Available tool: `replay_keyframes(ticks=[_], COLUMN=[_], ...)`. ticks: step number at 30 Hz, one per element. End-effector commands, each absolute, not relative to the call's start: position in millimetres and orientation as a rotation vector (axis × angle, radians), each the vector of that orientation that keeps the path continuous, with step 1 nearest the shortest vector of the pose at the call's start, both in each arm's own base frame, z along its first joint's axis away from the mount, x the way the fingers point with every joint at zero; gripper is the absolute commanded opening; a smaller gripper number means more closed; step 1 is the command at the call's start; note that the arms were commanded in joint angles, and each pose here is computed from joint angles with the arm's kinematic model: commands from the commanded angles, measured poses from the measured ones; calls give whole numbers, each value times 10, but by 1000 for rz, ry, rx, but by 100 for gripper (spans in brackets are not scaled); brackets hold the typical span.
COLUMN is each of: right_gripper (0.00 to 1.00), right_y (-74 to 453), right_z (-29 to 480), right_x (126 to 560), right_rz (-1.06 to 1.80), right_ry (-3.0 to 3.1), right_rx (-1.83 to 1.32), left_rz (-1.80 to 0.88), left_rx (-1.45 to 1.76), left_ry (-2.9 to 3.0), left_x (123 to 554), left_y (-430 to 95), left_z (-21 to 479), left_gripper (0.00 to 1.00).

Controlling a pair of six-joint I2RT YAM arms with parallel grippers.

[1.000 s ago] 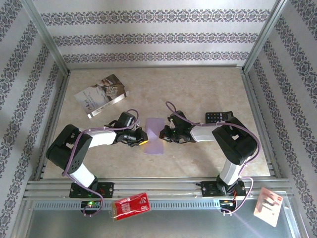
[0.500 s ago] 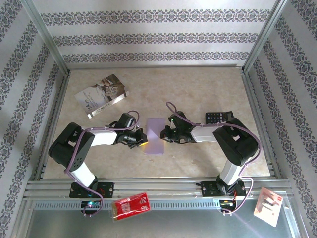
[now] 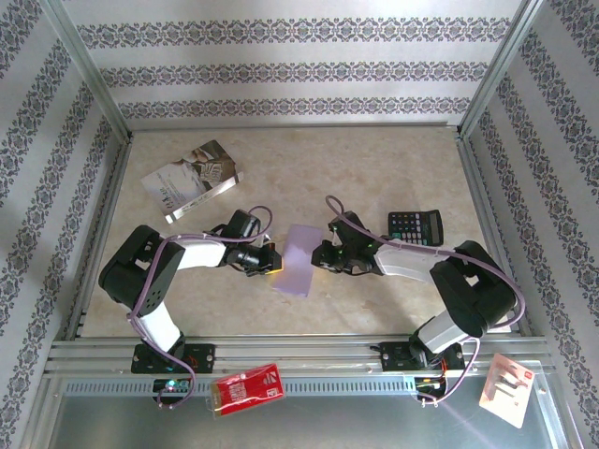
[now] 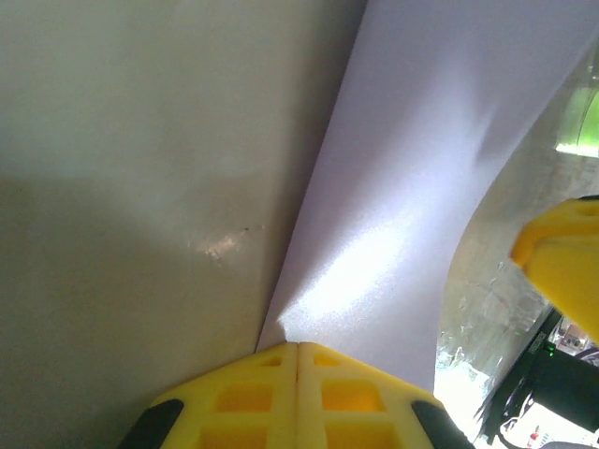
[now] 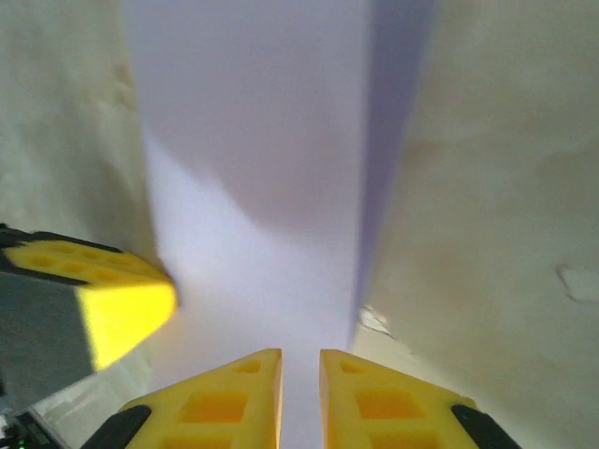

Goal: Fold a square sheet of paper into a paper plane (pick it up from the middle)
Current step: Hold the square sheet of paper at the center of the table, then first fold the paper in half at the center of the table.

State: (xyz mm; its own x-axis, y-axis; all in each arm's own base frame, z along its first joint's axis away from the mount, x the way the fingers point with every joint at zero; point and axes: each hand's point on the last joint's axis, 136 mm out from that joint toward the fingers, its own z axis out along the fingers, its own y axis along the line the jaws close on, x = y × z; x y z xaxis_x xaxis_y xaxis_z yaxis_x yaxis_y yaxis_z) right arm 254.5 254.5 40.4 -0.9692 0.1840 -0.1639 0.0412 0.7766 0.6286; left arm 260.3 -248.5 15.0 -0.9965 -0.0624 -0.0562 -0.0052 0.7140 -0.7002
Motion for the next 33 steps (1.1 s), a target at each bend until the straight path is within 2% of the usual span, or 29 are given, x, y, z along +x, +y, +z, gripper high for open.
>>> replay_keyframes(ticks=[1, 7, 21, 33], right_gripper=[15, 0, 0, 0], right_y=[2811, 3165, 3548, 3279], right_z=[629, 684, 419, 30], right_x=[2634, 2746, 2897, 3083], right_rz=[1066, 1140, 1190, 979], right_ry=[2687, 2670, 2719, 2803], right_rx=[50, -24, -49, 49], left_rz=[-1001, -1001, -986, -901], left_rx=[-111, -131, -145, -152], left_ry=[3061, 3058, 3065, 3147], left_x=[2215, 2212, 2188, 2044], left_y=[-2220, -2211, -2185, -2070], left_z=[-255, -261, -300, -415], left_gripper=[0, 0, 0, 0])
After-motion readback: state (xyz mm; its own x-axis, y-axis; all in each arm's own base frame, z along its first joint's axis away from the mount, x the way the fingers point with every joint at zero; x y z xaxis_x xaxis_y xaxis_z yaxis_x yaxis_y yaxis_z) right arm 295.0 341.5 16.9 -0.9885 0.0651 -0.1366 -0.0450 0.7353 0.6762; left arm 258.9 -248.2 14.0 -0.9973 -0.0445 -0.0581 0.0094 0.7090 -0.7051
